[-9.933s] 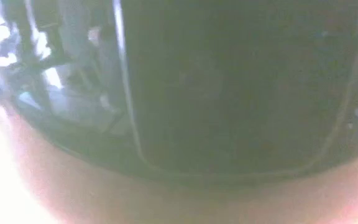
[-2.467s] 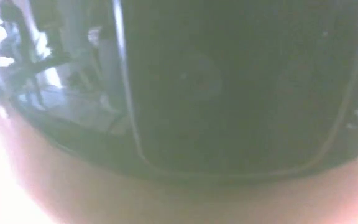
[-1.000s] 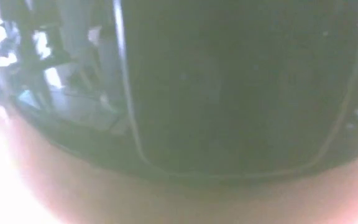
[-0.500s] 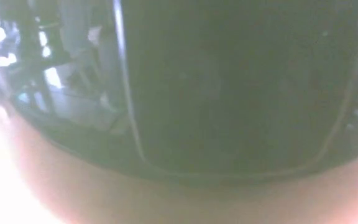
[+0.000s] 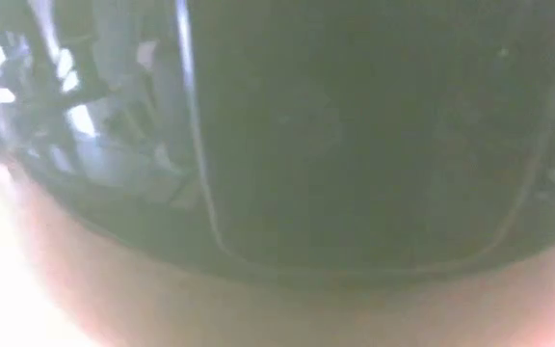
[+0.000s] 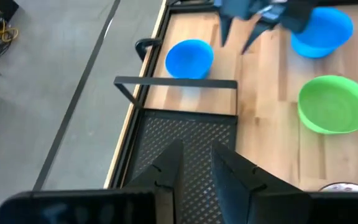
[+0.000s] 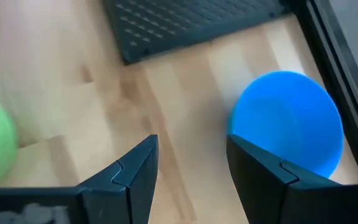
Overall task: Pick & Place Mini bowls
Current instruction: Put the top right blue bowl on the shelf
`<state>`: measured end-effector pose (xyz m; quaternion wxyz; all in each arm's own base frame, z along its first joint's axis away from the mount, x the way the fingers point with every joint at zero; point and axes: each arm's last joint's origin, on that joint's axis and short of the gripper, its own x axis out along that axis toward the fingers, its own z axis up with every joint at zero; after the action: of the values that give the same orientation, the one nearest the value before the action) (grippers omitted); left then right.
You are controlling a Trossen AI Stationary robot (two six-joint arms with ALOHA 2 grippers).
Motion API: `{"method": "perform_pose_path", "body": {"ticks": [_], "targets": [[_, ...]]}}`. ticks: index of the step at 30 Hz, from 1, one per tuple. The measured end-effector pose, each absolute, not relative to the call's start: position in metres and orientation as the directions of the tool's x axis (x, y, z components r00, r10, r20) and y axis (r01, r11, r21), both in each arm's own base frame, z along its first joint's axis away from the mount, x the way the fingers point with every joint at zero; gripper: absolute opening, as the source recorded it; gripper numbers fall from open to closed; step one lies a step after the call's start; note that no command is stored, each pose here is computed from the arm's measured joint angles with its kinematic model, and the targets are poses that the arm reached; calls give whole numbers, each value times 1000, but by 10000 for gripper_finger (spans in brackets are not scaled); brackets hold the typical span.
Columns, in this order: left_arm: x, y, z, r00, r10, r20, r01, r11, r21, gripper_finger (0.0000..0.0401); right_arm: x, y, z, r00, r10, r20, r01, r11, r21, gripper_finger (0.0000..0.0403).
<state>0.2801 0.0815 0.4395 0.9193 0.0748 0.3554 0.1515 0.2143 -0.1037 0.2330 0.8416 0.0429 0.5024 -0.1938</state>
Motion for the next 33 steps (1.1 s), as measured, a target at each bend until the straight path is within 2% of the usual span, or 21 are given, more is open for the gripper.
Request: {"method": "perform_pose_path", "body": {"ticks": [18, 33], "targets": [[282, 74, 440, 714, 315, -625, -223, 949, 223, 75, 199, -121, 181, 474, -361, -804, 405, 899, -165, 185], [282, 74, 440, 715, 315, -625, -224, 949, 222, 75, 214, -134, 141, 361, -312, -879, 380, 910, -167, 185]]}}
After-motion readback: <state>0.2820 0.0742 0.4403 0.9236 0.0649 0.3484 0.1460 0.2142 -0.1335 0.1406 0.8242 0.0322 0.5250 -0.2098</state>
